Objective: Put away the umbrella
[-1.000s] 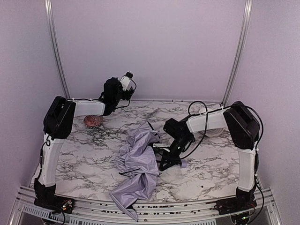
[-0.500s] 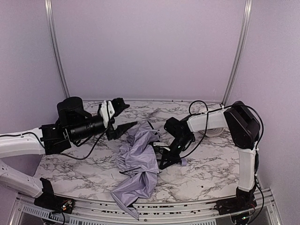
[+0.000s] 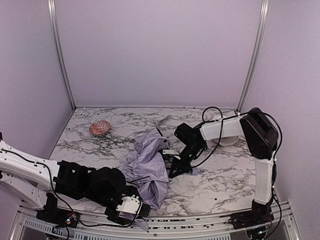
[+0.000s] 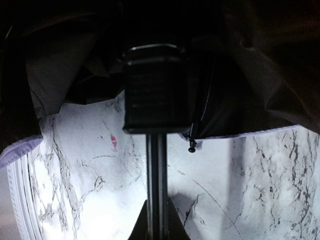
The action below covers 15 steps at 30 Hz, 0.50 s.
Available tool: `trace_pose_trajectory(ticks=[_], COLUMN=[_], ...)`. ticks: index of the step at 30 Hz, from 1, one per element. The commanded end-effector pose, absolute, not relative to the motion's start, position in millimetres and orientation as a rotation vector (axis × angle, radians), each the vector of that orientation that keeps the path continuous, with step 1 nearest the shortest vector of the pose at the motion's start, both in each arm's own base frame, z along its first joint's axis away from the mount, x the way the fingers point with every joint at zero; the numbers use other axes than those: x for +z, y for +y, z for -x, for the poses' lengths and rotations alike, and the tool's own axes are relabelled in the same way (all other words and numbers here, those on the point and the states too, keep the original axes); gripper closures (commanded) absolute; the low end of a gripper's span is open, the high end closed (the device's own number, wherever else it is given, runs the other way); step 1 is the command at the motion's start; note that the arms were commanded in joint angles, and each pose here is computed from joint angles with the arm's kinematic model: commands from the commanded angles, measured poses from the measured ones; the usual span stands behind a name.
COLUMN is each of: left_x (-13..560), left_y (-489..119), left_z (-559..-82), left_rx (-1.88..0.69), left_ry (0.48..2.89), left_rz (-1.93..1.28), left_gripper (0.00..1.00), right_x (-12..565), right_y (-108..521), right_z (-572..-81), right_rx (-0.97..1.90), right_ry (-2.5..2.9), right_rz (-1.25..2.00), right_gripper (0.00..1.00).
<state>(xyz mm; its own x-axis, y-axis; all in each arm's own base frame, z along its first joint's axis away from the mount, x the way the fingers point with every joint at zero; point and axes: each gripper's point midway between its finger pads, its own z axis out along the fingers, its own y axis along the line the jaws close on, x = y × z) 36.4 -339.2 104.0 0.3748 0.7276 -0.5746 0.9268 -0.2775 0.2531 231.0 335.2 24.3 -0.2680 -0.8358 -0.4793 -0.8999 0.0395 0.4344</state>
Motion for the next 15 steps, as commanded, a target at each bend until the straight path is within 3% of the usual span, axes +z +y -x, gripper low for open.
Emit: trace_pose_trajectory(ticks=[1, 8, 15], left_x=[72, 54, 63], left_y=[-304, -292, -310], left_z=[-36, -55, -63], left_rx=[-0.34, -0.139, -0.106], left_ry=[1.485, 1.433, 1.364], left_rz=[-2.193, -2.233, -2.168], left_gripper=[0.15, 0.23, 0.71], right_x=[36, 33, 27], right_y=[343, 342, 345], right_z=[-235, -230, -231], right_rx=[0.98, 0.969, 0.953], right_ry=[2.154, 2.171, 2.172], right_rz=[1.841, 1.846, 1.849], right_gripper=[1.0, 1.0, 1.0])
